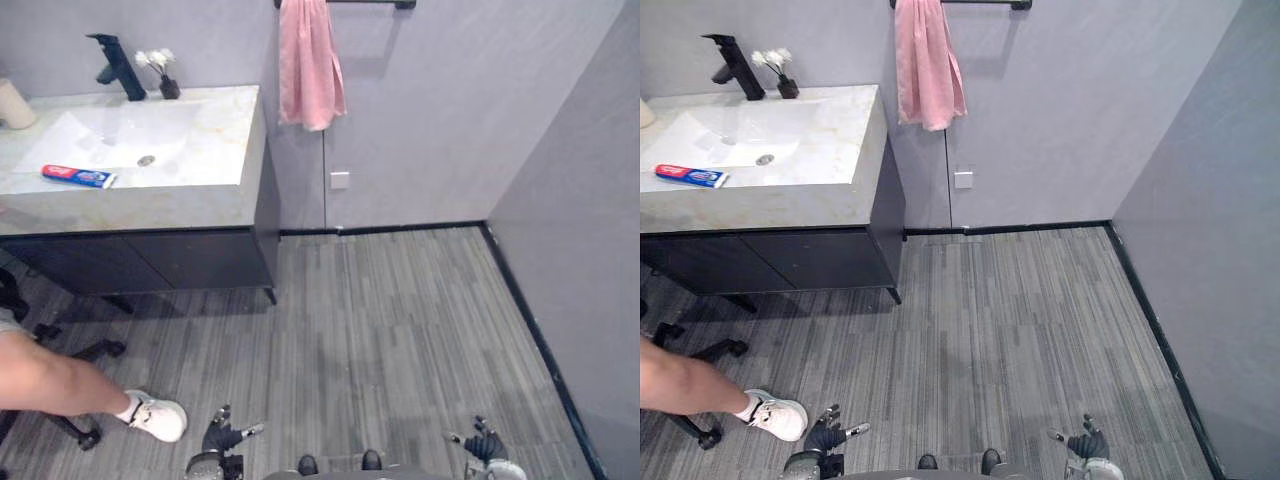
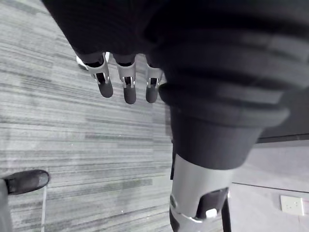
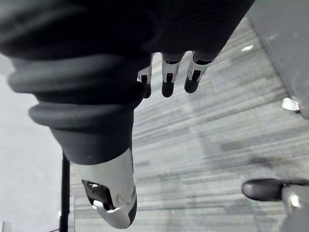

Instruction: Organize washtable

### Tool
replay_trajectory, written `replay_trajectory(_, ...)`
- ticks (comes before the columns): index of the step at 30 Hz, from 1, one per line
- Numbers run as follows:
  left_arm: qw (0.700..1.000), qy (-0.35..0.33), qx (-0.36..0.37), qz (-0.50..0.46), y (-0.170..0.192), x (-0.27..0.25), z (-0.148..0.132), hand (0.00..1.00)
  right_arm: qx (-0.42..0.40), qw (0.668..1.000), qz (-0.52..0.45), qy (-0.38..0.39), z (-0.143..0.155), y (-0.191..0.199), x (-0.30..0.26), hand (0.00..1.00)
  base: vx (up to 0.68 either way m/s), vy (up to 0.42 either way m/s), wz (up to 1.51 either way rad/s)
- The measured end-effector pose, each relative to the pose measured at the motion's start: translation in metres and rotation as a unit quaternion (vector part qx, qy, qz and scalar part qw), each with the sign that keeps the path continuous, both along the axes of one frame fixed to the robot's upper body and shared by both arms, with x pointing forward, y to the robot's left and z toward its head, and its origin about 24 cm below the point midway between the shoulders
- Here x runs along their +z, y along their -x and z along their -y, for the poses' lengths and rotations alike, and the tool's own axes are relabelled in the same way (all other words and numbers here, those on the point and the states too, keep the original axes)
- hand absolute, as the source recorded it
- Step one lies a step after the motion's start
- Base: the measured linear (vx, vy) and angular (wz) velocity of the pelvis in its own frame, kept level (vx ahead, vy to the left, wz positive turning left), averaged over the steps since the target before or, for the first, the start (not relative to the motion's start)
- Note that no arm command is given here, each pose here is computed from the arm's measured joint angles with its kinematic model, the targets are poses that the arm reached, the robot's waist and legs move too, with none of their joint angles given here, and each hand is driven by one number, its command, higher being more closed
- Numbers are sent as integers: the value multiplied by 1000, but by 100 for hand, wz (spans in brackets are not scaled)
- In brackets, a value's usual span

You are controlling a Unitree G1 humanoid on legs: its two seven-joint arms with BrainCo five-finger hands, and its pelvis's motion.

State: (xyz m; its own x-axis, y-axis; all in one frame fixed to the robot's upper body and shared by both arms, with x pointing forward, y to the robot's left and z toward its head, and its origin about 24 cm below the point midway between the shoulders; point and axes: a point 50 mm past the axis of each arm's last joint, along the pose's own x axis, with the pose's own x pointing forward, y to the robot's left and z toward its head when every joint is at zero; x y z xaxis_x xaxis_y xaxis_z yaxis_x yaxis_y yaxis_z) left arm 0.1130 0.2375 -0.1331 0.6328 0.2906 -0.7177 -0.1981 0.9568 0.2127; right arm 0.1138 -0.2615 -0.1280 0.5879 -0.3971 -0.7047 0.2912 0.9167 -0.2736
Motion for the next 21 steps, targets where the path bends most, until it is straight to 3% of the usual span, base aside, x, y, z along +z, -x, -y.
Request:
replay_trajectory(9, 999, -14, -14, 51, -17, 15, -5, 0, 26, 998, 43, 23, 6, -15, 14, 0, 83, -3, 0)
replay_trajectory(21, 997, 8, -14, 78, -23, 18, 12, 0, 47, 996, 70, 36, 4, -42, 24, 0, -12, 5, -18)
